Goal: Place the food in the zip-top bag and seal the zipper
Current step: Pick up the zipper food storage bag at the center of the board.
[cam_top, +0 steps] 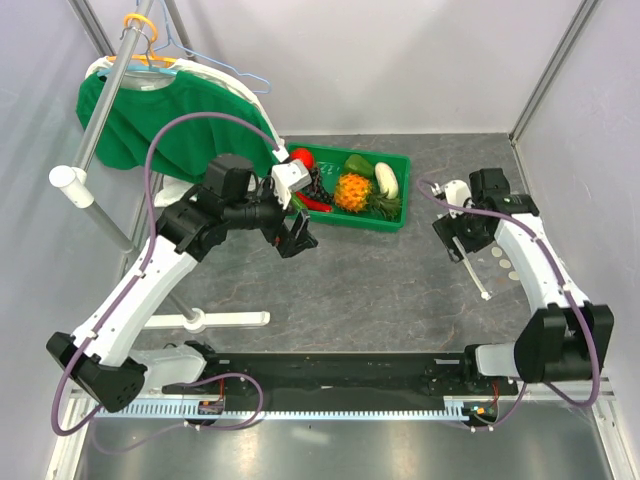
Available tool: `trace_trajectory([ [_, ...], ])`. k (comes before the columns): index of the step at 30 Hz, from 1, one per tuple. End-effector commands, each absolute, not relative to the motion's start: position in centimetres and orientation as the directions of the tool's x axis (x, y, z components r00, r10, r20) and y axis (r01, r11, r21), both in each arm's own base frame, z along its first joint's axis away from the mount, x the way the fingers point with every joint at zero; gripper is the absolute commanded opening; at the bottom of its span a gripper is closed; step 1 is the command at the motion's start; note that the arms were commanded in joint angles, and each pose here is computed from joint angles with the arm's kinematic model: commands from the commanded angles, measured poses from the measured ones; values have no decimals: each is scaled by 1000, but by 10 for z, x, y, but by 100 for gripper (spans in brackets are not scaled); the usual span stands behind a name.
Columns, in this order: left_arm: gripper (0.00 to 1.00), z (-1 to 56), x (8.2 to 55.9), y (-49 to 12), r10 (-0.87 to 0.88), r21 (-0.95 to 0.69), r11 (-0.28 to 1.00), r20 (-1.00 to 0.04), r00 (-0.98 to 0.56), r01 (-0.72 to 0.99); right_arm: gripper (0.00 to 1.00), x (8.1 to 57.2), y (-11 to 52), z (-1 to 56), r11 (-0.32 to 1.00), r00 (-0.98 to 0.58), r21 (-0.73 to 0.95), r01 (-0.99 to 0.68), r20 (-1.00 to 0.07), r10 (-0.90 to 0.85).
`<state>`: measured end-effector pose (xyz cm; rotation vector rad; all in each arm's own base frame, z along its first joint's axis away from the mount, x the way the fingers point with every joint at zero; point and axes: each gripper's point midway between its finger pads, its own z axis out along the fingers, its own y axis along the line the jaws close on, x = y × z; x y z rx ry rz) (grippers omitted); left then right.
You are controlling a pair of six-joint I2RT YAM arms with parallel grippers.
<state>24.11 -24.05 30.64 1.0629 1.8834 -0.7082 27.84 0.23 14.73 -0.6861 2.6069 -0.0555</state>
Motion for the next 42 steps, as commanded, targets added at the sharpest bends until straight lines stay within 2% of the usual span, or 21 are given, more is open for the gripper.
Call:
trace_trajectory([
  [1, 100, 327, 230, -253, 314, -72, 404, -925, -212, 912, 80, 280, -11, 122, 869, -807, -165, -466, -323, -494],
  [7, 100, 316, 230, -254, 315, -104, 409, -916, -247, 907, 63, 304, -25, 90, 880, -842, -222, -420, -266, -469],
  [13, 100, 306, 233, -254, 325, -108, 419, -909, -260, 901, 61, 316, -34, 59, 882, -865, -247, -401, -216, -453],
  [18, 100, 300, 235, -256, 325, -119, 422, -906, -272, 899, 60, 331, -35, 46, 890, -871, -262, -374, -230, -433],
  [28, 100, 293, 233, -255, 331, -129, 424, -899, -286, 896, 55, 340, -43, 21, 888, -887, -277, -367, -184, -424],
  [37, 100, 288, 231, -256, 333, -144, 416, -895, -298, 898, 36, 347, -39, 22, 895, -884, -232, -381, -192, -426],
  [40, 100, 288, 230, -256, 332, -147, 413, -895, -299, 899, 26, 349, -37, 26, 895, -879, -224, -387, -204, -431],
  [42, 100, 288, 230, -256, 332, -149, 412, -894, -300, 899, 15, 349, -46, 31, 904, -888, -225, -363, -209, -409],
])
